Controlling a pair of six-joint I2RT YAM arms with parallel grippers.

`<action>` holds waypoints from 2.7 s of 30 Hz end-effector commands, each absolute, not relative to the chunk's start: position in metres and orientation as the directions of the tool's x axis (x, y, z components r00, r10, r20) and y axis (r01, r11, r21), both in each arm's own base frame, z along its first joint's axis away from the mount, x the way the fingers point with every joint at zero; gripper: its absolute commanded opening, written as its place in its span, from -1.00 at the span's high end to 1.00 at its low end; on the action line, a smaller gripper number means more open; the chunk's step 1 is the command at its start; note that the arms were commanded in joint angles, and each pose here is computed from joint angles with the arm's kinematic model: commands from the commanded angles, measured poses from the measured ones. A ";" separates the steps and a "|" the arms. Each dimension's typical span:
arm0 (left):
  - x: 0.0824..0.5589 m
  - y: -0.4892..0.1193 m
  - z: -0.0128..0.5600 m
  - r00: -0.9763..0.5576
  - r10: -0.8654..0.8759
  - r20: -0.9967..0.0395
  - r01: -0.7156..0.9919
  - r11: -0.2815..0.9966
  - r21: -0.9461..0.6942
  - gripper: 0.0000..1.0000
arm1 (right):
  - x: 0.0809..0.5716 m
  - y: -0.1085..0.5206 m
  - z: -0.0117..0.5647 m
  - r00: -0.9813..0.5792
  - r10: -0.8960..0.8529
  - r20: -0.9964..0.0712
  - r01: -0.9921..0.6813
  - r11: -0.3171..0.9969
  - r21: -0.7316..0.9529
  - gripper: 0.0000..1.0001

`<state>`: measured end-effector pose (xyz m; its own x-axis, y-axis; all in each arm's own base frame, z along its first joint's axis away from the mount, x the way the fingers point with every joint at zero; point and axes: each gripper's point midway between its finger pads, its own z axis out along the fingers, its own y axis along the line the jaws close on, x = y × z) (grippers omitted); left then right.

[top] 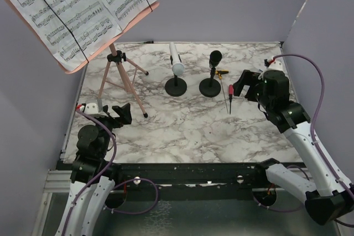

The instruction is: Pack up the instrument practice props

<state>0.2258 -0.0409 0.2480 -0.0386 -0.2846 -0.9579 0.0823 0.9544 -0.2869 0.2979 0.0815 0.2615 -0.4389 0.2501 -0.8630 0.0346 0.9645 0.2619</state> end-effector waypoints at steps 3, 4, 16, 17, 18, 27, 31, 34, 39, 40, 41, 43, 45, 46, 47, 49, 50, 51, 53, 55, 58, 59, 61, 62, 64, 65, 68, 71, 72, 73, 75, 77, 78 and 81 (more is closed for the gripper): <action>0.230 -0.050 0.247 -0.078 -0.261 -0.962 0.121 0.955 -0.269 -0.98 | 0.316 0.102 0.268 -0.388 0.207 -0.898 -0.088 0.962 0.260 -1.00; 0.231 -0.050 0.246 -0.082 -0.261 -0.962 0.118 0.956 -0.270 -0.98 | 0.321 0.102 0.264 -0.368 0.205 -0.907 -0.094 0.962 0.256 -1.00; 0.238 -0.056 0.233 -0.148 -0.232 -0.961 0.124 0.960 -0.251 -0.98 | 0.371 0.146 0.242 -0.065 0.189 -0.980 -0.353 0.914 0.200 -1.00; 0.238 -0.056 0.232 -0.152 -0.231 -0.961 0.127 0.960 -0.251 -0.98 | 0.375 0.148 0.241 -0.058 0.193 -0.980 -0.358 0.912 0.200 -0.99; 0.238 -0.057 0.231 -0.157 -0.228 -0.961 0.129 0.960 -0.249 -0.98 | 0.380 0.150 0.239 -0.051 0.197 -0.979 -0.358 0.912 0.202 -0.95; 0.242 -0.059 0.224 -0.188 -0.212 -0.959 0.131 0.962 -0.238 -0.98 | 0.418 0.158 0.224 0.039 0.236 -0.971 -0.308 0.927 0.213 -0.87; 0.242 -0.059 0.224 -0.187 -0.213 -0.959 0.129 0.962 -0.239 -0.98 | 0.432 0.156 0.213 0.061 0.212 -0.975 -0.235 0.953 0.192 -0.83; 0.242 -0.057 0.224 -0.184 -0.215 -0.959 0.122 0.963 -0.239 -0.98 | 0.440 0.156 0.204 0.062 0.209 -0.976 -0.208 0.959 0.193 -0.75; 0.242 -0.056 0.224 -0.180 -0.216 -0.960 0.116 0.964 -0.238 -0.98 | 0.451 0.161 0.195 0.080 0.187 -0.979 -0.158 0.972 0.173 -0.62; 0.242 -0.056 0.225 -0.180 -0.216 -0.960 0.116 0.964 -0.238 -0.98 | 0.453 0.161 0.196 0.095 0.186 -0.978 -0.143 0.975 0.171 -0.60; 0.242 -0.056 0.225 -0.178 -0.216 -0.960 0.115 0.964 -0.239 -0.98 | 0.456 0.161 0.194 0.095 0.183 -0.978 -0.127 0.977 0.171 -0.58; 0.242 -0.055 0.224 -0.178 -0.216 -0.960 0.113 0.965 -0.238 -0.98 | 0.461 0.161 0.190 0.093 0.176 -0.980 -0.111 0.980 0.166 -0.53; 0.242 -0.055 0.225 -0.177 -0.216 -0.960 0.114 0.965 -0.238 -0.98 | 0.464 0.165 0.188 0.094 0.166 -0.982 -0.113 0.981 0.155 -0.46; 0.242 -0.055 0.225 -0.177 -0.216 -0.960 0.113 0.965 -0.238 -0.98 | 0.465 0.168 0.188 0.095 0.162 -0.982 -0.115 0.982 0.151 -0.42; 0.241 -0.055 0.225 -0.177 -0.218 -0.960 0.111 0.964 -0.240 -0.98 | 0.466 0.169 0.187 0.096 0.158 -0.983 -0.114 0.983 0.146 -0.39; 0.241 -0.055 0.225 -0.175 -0.219 -0.960 0.110 0.964 -0.240 -0.98 | 0.468 0.171 0.187 0.103 0.152 -0.983 -0.110 0.984 0.141 -0.33; 0.241 -0.055 0.225 -0.173 -0.219 -0.960 0.110 0.965 -0.240 -0.98 | 0.468 0.171 0.187 0.105 0.148 -0.983 -0.107 0.985 0.137 -0.30; 0.241 -0.055 0.226 -0.172 -0.219 -0.961 0.111 0.965 -0.240 -0.98 | 0.469 0.172 0.187 0.107 0.143 -0.984 -0.105 0.986 0.132 -0.25; 0.240 -0.055 0.227 -0.168 -0.219 -0.961 0.114 0.964 -0.239 -0.98 | 0.469 0.172 0.185 0.105 0.132 -0.986 -0.107 0.987 0.121 -0.08; 0.240 -0.055 0.227 -0.166 -0.218 -0.962 0.119 0.964 -0.239 -0.98 | 0.468 0.174 0.185 0.102 0.129 -0.986 -0.117 0.986 0.117 0.13; 0.239 -0.061 0.229 -0.170 -0.217 -0.961 0.148 0.959 -0.243 -0.98 | 0.463 0.182 0.185 0.088 0.122 -0.989 -0.167 0.980 0.106 0.47; 0.238 -0.064 0.229 -0.174 -0.216 -0.961 0.169 0.955 -0.245 -0.98 | 0.461 0.185 0.186 0.083 0.117 -0.990 -0.191 0.976 0.100 0.57; 0.237 -0.073 0.231 -0.178 -0.208 -0.962 0.221 0.944 -0.245 -0.98 | 0.454 0.193 0.183 0.054 0.094 -0.994 -0.248 0.966 0.078 0.76; 0.236 -0.078 0.230 -0.185 -0.202 -0.962 0.246 0.938 -0.245 -0.98 | 0.450 0.196 0.181 0.034 0.086 -0.996 -0.272 0.959 0.073 0.83; 0.235 -0.087 0.227 -0.206 -0.193 -0.959 0.294 0.923 -0.248 -0.98 | 0.438 0.199 0.178 0.004 0.085 -0.996 -0.310 0.947 0.079 0.89; 0.235 -0.092 0.226 -0.220 -0.186 -0.958 0.318 0.914 -0.250 -0.98 | 0.431 0.200 0.177 -0.005 0.086 -0.996 -0.329 0.941 0.083 0.90; 0.232 -0.107 0.224 -0.258 -0.167 -0.952 0.395 0.881 -0.261 -0.98 | 0.410 0.204 0.178 -0.041 0.097 -0.994 -0.394 0.913 0.105 0.93; 0.226 -0.123 0.227 -0.268 -0.153 -0.951 0.485 0.832 -0.270 -0.98 | 0.384 0.218 0.173 -0.099 0.080 -0.992 -0.513 0.850 0.120 0.99; 0.224 -0.127 0.228 -0.266 -0.151 -0.952 0.504 0.820 -0.271 -0.98 | 0.376 0.221 0.173 -0.114 0.092 -0.989 -0.535 0.834 0.140 0.99; 0.222 -0.129 0.229 -0.264 -0.148 -0.953 0.520 0.810 -0.270 -0.98 | 0.368 0.222 0.172 -0.128 0.102 -0.987 -0.554 0.818 0.156 0.99; 0.218 -0.135 0.231 -0.263 -0.140 -0.955 0.554 0.788 -0.268 -0.98 | 0.352 0.224 0.170 -0.162 0.116 -0.980 -0.580 0.792 0.190 0.99; 0.215 -0.141 0.233 -0.263 -0.129 -0.956 0.588 0.764 -0.265 -0.98 | 0.339 0.224 0.169 -0.184 0.129 -0.974 -0.598 0.772 0.216 0.99; 0.214 -0.144 0.232 -0.269 -0.123 -0.955 0.601 0.754 -0.267 -0.98 | 0.331 0.225 0.167 -0.191 0.125 -0.973 -0.613 0.759 0.218 0.99; 0.212 -0.152 0.230 -0.275 -0.113 -0.955 0.633 0.726 -0.268 -0.98 | 0.311 0.229 0.166 -0.201 0.115 -0.973 -0.659 0.719 0.221 0.99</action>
